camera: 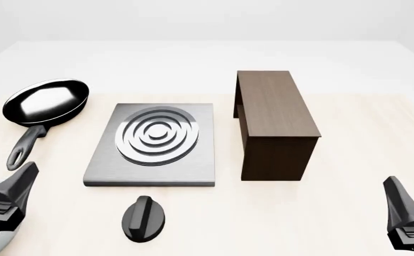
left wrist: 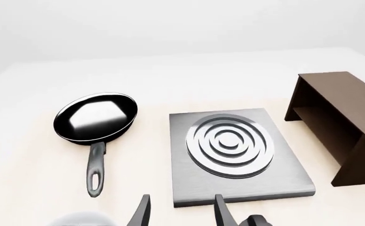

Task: Turn on the stove.

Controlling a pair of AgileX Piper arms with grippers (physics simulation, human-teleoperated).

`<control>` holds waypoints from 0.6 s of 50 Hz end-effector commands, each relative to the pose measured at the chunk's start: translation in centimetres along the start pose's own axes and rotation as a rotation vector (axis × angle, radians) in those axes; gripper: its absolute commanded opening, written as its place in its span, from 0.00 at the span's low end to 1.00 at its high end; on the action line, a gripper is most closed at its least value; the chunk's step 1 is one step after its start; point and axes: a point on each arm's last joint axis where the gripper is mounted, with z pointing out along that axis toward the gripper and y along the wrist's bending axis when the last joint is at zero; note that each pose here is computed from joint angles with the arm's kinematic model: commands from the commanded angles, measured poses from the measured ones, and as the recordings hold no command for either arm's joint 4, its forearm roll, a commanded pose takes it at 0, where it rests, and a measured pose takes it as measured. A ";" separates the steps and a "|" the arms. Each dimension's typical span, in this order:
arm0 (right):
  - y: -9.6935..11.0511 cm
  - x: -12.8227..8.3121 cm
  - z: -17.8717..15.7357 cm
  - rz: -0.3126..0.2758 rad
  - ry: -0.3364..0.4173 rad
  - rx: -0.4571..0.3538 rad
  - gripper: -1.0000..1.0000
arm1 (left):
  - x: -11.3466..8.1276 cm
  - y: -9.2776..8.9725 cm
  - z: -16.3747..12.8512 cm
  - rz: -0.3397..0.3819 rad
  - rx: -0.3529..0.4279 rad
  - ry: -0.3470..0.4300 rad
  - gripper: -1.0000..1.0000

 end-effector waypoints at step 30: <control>0.0 0.0 0.0 0.003 0.000 0.000 1.00 | 0.2 -0.9 4.2 0.138 0.102 0.314 1.00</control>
